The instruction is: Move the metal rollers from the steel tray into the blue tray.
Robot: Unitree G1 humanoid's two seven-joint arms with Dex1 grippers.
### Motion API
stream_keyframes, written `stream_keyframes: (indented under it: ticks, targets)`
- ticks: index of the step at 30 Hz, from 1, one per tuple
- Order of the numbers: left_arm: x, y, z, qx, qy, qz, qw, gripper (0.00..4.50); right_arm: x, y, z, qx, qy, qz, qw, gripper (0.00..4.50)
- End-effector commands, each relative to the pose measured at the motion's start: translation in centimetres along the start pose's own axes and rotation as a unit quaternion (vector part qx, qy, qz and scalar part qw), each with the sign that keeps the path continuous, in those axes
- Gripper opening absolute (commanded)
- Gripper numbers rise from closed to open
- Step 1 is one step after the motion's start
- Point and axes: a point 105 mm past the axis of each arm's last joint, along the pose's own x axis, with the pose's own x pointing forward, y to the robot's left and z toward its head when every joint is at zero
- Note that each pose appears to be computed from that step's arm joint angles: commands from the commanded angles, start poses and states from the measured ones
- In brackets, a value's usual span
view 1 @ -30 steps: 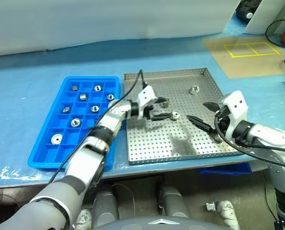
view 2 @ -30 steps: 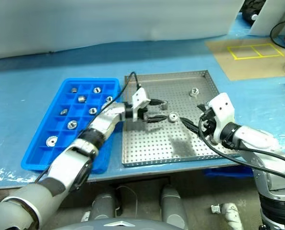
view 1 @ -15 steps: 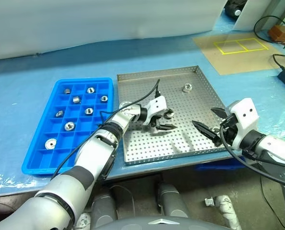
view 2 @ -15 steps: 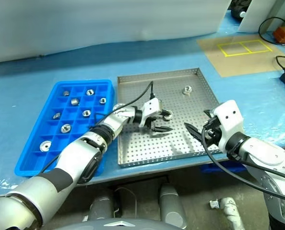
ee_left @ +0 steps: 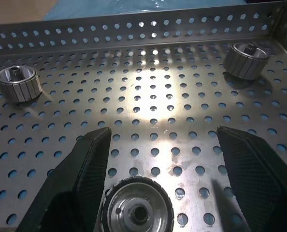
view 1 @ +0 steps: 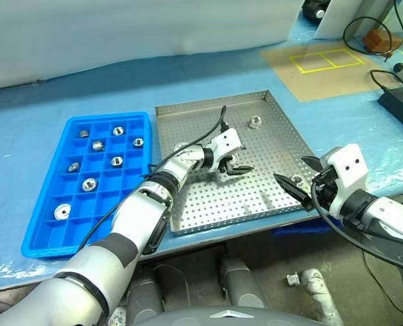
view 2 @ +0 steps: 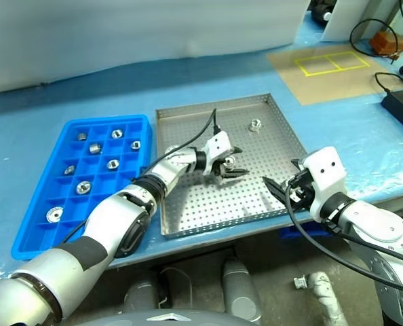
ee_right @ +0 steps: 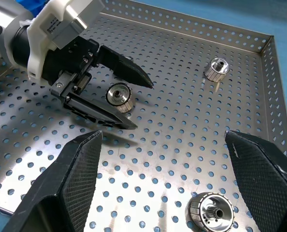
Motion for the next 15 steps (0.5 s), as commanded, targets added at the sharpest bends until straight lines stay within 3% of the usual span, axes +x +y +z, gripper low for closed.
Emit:
stream_keyframes:
  ticks: [1,13,15]
  targets:
    - [-0.2,0.7,0.3,0.016,0.005,0.014,1.000,3.67,0.0,0.1,1.0,-0.015,-0.021,-0.002,1.000,4.16]
    - [-0.5,0.7,-1.4,0.021,0.046,0.026,0.998,3.67,0.2,-0.1,0.9,-0.016,-0.023,-0.007,1.000,4.16]
    - [-0.6,0.3,-1.7,0.021,0.049,0.007,0.999,3.30,0.2,-0.2,0.9,-0.016,-0.022,-0.008,1.000,4.16]
